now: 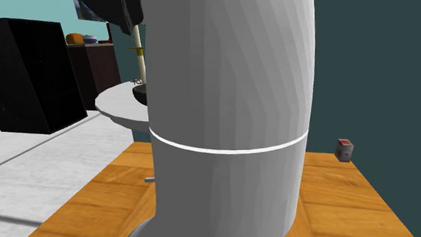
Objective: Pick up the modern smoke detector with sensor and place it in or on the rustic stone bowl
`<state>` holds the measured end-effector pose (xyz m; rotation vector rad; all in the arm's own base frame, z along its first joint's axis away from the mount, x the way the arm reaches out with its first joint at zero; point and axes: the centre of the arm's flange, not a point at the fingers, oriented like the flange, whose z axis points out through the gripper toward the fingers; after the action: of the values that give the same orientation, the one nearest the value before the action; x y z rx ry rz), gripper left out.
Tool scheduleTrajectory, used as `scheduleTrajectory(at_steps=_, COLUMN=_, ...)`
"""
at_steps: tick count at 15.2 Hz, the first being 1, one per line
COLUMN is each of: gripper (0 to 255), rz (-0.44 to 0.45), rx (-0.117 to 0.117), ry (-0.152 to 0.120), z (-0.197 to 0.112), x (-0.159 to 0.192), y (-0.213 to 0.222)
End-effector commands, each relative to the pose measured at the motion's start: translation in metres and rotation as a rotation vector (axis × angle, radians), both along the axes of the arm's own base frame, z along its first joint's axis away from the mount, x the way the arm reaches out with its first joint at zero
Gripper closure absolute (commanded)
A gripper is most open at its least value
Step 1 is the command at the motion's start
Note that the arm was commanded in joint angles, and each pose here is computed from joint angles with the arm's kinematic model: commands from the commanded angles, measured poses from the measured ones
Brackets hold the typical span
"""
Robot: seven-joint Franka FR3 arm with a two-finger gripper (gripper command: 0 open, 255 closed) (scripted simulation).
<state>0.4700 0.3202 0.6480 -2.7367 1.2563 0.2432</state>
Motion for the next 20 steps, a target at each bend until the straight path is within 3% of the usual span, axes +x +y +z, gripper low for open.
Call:
scheduleTrajectory(at_steps=1, gripper=255, rz=0.000, rx=0.000, ry=0.000, z=-0.011, x=0.000, y=0.000)
scheduleTrajectory(at_steps=6, gripper=255, rz=0.000, rx=0.000, ry=0.000, z=-0.038, x=0.000, y=0.000)
scheduleTrajectory(at_steps=14, gripper=255, rz=0.000, rx=0.000, ry=0.000, z=-0.039, x=0.000, y=0.000)
scheduleTrajectory(at_steps=15, gripper=0, rz=0.000, rx=0.000, ry=0.000, z=-0.039, x=0.000, y=0.000)
scheduleTrajectory(at_steps=20, gripper=0, rz=0.000, rx=0.000, ry=0.000, z=-0.039, x=0.000, y=0.000)
